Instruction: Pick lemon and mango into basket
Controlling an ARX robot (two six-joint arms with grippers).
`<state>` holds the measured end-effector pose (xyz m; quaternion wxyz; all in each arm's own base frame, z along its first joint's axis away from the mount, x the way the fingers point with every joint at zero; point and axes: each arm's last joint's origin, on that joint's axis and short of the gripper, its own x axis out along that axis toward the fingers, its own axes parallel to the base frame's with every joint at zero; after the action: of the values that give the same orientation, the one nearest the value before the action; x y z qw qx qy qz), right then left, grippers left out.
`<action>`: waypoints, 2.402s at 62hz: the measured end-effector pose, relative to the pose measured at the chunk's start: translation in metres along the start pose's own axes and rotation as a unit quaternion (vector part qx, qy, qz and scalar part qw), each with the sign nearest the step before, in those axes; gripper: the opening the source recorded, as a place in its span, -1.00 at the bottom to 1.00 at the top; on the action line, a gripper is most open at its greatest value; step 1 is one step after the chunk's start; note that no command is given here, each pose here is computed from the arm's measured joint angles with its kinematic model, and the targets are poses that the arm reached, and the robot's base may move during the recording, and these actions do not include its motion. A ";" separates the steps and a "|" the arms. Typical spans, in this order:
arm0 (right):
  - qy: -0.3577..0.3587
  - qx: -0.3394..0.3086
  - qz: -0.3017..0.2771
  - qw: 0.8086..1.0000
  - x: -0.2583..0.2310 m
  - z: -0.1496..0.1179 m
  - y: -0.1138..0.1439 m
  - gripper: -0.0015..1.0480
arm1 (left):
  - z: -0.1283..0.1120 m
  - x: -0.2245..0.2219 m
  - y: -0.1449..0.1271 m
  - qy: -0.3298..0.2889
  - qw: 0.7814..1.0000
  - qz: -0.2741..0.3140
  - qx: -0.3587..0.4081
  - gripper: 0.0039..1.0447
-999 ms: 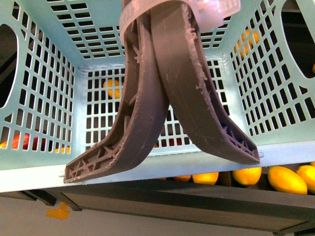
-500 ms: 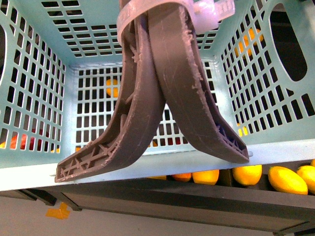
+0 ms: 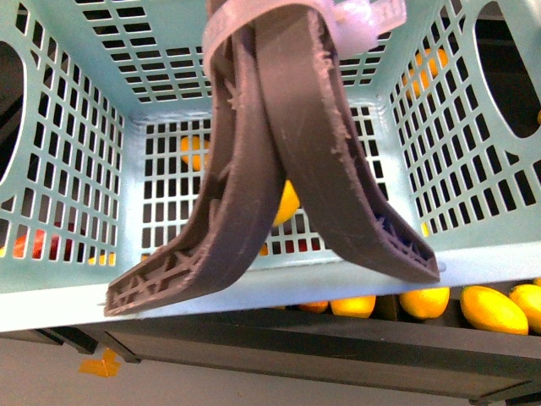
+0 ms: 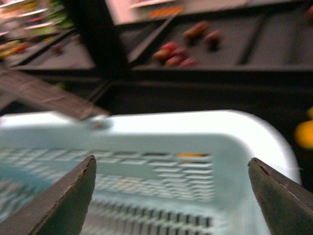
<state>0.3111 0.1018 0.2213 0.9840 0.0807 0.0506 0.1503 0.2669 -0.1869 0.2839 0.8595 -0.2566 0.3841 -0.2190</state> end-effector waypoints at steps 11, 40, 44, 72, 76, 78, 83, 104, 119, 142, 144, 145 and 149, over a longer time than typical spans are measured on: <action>-0.053 -0.057 -0.141 0.987 -0.040 -0.011 -0.021 0.17 | 0.000 0.000 -0.001 0.004 1.000 -0.005 -0.002 -0.74; -0.047 -0.078 -0.145 0.985 -0.117 -0.038 -0.046 -0.96 | 0.000 0.000 -0.001 0.000 1.000 -0.001 0.000 -0.74; -0.046 -0.078 -0.148 0.985 -0.126 -0.041 -0.048 -0.96 | 0.000 0.000 -0.001 0.000 1.000 -0.001 0.000 -0.74; -0.049 -0.079 -0.150 0.984 -0.144 -0.046 -0.051 0.11 | 0.000 0.000 -0.001 0.000 1.000 -0.001 0.000 -0.74; -0.049 -0.079 -0.150 0.984 -0.144 -0.046 -0.051 0.32 | 0.000 0.000 -0.001 0.000 1.000 -0.001 0.000 -0.74; -0.049 -0.079 -0.150 0.984 -0.144 -0.046 -0.051 0.40 | 0.000 0.000 -0.001 0.001 1.000 -0.002 0.000 -0.74; -0.050 -0.079 -0.152 0.984 -0.144 -0.046 -0.051 0.66 | 0.000 0.000 -0.001 0.002 1.000 -0.003 0.000 -0.74; -0.050 -0.079 -0.152 0.984 -0.144 -0.045 -0.052 0.83 | 0.000 0.000 -0.004 0.004 1.000 -0.009 -0.001 -0.74; -0.049 -0.079 -0.152 0.984 -0.144 -0.046 -0.052 0.83 | 0.002 -0.001 -0.002 -0.004 1.000 -0.001 -0.001 -0.74; -0.048 -0.079 -0.146 0.985 -0.144 -0.046 -0.051 0.83 | 0.004 -0.001 0.000 -0.006 1.000 0.000 -0.003 -0.74; -0.048 -0.079 -0.146 0.985 -0.144 -0.046 -0.051 0.83 | 0.005 -0.002 0.002 -0.010 1.000 0.004 -0.005 -0.74; -0.048 -0.079 -0.146 0.985 -0.144 -0.046 -0.051 0.83 | 0.005 -0.002 0.002 -0.012 1.000 0.006 -0.006 -0.74; -0.048 -0.079 -0.148 0.985 -0.144 -0.046 -0.051 0.83 | 0.006 -0.003 0.001 -0.017 1.000 0.009 -0.002 -0.74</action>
<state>0.1829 0.0166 0.1779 1.0000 0.0012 0.0026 0.0023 0.2702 -0.1827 0.2878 0.8669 -0.2589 0.3726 -0.2063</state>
